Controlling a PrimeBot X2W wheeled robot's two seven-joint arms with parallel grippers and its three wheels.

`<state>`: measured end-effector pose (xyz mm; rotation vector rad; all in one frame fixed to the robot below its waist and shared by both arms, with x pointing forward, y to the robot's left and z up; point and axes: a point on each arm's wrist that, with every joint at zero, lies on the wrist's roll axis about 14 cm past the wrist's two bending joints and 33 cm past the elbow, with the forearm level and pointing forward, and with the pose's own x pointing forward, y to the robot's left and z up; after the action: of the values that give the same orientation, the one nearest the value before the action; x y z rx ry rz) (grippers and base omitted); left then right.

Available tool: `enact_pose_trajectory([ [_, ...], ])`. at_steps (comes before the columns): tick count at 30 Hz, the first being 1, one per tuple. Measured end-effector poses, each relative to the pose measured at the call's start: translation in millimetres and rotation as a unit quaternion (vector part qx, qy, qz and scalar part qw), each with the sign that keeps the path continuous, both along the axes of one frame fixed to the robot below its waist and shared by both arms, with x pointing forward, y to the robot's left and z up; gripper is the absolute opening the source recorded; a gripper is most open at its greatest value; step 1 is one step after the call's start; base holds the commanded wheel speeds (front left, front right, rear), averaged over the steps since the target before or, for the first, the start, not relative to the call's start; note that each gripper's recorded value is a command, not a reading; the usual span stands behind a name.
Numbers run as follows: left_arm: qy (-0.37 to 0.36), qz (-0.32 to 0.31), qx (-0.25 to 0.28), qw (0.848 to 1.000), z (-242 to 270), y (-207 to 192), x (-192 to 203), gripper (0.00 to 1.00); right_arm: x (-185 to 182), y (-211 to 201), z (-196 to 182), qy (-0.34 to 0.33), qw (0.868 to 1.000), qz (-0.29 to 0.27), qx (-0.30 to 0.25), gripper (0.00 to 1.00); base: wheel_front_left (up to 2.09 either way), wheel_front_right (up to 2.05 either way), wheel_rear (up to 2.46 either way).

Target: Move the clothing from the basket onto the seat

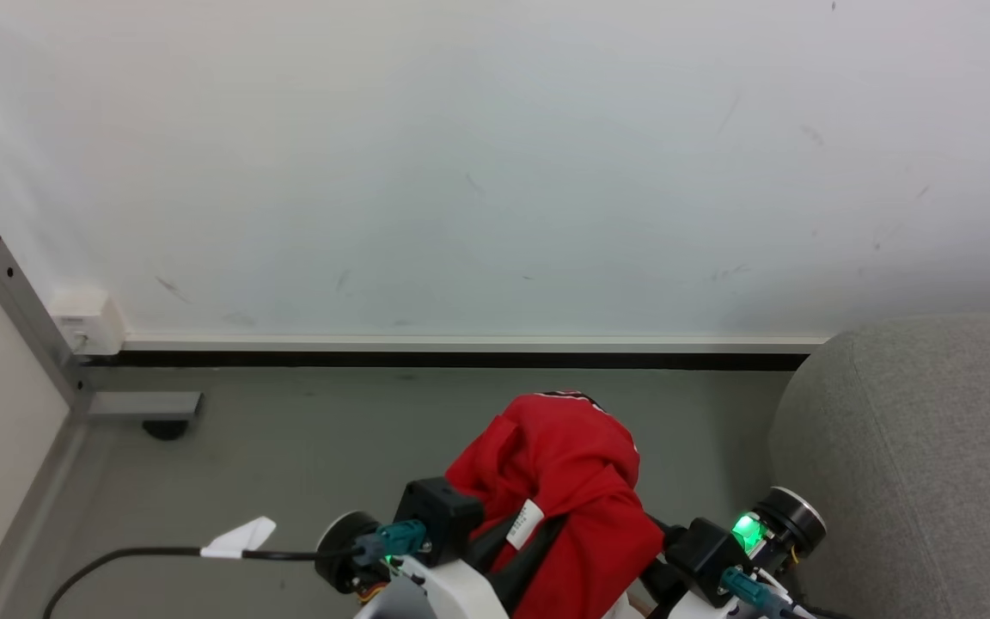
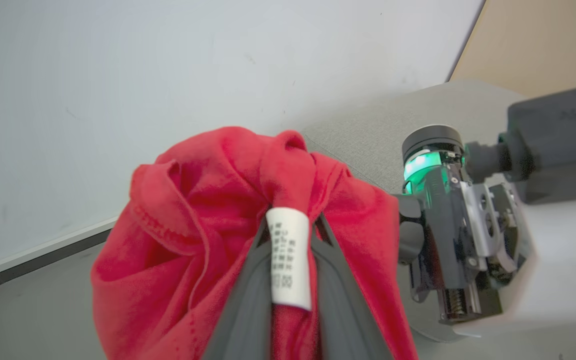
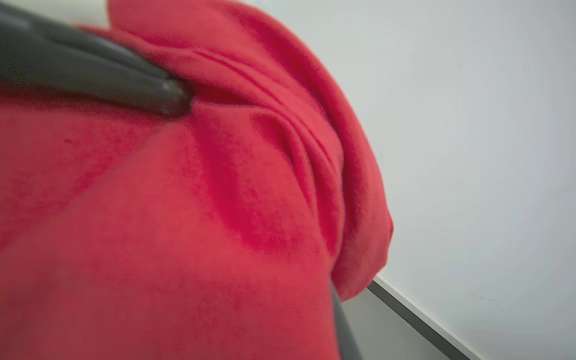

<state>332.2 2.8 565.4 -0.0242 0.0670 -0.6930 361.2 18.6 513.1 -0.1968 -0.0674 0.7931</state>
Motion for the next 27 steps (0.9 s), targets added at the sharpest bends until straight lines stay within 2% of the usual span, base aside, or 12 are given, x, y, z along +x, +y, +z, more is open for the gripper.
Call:
enact_pose_trajectory([
  [7, 0.0, 0.007, 0.002, 1.0, -1.7, 2.6, 1.2, 0.0, 0.3, -4.5, 2.9, 0.004, 1.0, -0.01, 0.015, 0.0, 0.0, 0.0, 0.0],
  [9, -0.001, 0.007, 0.002, 1.0, -1.9, 1.9, 1.6, 0.45, -0.4, -5.9, 2.1, 0.01, 1.0, -0.013, 0.021, 0.0, 0.0, 0.0, 0.0],
  [10, -0.002, 0.007, 0.002, 1.0, -1.7, 1.5, 2.1, 0.86, 0.3, -7.5, 2.4, 0.012, 0.999, -0.017, 0.025, 0.0, 0.0, 0.0, 0.0],
  [11, -0.003, 0.008, 0.0, 1.0, -1.3, 1.1, 2.6, 1.0, 1.2, -9.5, 3.0, 0.013, 0.999, -0.02, 0.028, 0.0, 0.0, 0.0, 0.0],
  [27, -0.009, 0.0, -0.003, 1.0, -4.7, -5.7, 6.4, 1.0, 22.2, -56.2, 11.2, 0.014, 0.994, -0.094, 0.058, 0.0, 0.0, 0.0, 0.0],
])
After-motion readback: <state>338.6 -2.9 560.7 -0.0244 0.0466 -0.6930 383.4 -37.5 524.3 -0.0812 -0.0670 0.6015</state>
